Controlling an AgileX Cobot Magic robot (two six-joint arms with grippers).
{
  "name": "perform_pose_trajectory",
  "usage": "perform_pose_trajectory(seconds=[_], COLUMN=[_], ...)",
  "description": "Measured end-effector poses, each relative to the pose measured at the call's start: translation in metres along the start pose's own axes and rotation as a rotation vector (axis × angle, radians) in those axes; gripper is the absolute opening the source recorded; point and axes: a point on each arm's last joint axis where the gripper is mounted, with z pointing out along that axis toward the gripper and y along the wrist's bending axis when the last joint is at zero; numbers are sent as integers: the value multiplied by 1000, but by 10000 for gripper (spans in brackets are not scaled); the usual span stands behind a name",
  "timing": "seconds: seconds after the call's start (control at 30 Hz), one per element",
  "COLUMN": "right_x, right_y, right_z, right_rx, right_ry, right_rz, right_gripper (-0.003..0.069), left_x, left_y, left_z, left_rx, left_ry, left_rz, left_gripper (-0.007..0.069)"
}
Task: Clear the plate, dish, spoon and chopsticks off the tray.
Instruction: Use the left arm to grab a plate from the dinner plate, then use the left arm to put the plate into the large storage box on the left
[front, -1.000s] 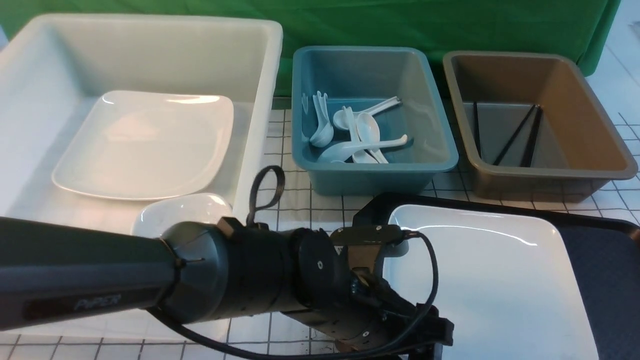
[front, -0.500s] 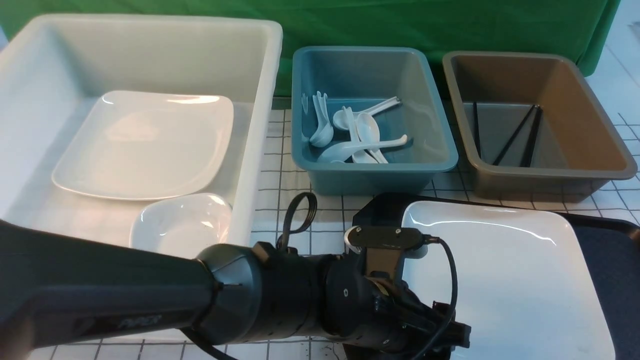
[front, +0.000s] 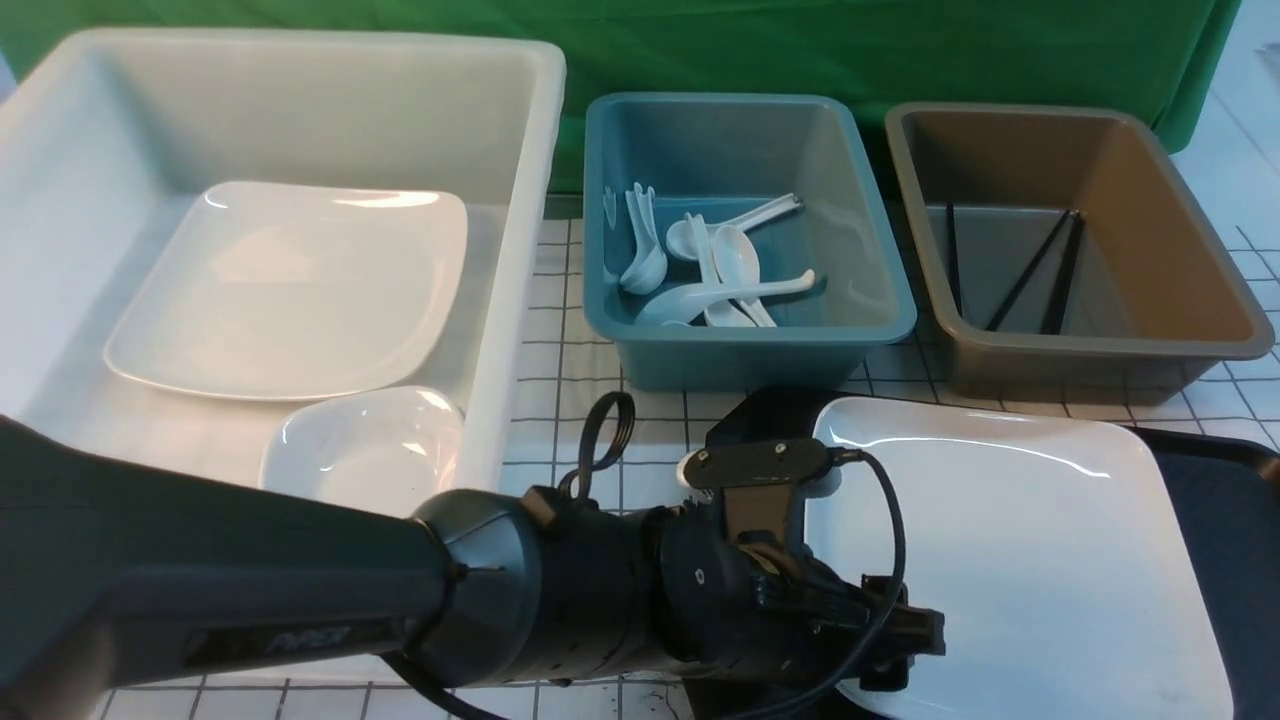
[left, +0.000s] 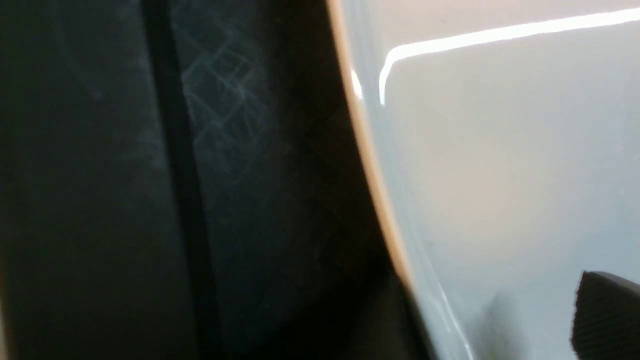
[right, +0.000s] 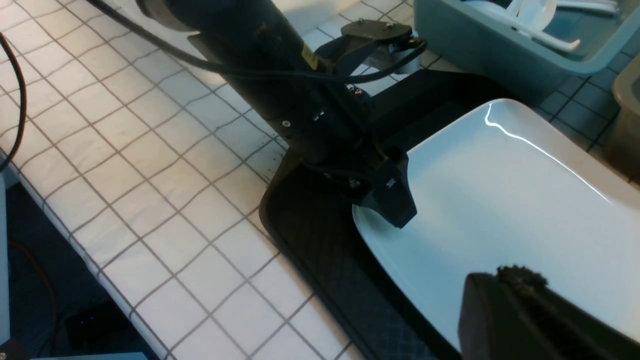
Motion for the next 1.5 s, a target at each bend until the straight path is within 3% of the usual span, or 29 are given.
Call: perform_pose_trajectory(seconds=[0.03,0.17,0.2,0.23,0.3,0.47,0.73,1.1,1.3,1.5], right_x=[0,0,0,0,0,0,1,1,7,9], right_y=[0,0,0,0,0,0,0,0,-1,-2], right_z=[0,0,0,0,0,0,0,0,0,0], right_rx=[0,0,-1,0,0,0,1,3,17,25], right_ry=[0,-2,-2,-2,-2,1,6,14,75,99], right_rz=[0,18,18,20,22,23,24,24,24,23], right_gripper=[52,52,52,52,52,52,52,52,56,62], left_x=[0,1,1,1,-2,-12,-48,-53,-66,-95], left_y=[0,2,2,3,4,7,-10,-24,-13,20], left_z=[0,2,2,2,-1,-24,-100,-154,-177,-233], left_rx=[-1,-5,-6,-6,0,37,141,221,215,181], left_ry=[1,2,4,10,30,106,-65,-163,-223,-415], left_rz=[0,-28,-25,-17,-22,-7,85,163,145,55], left_gripper=[463,244,230,142,99,57,20,25,25,25])
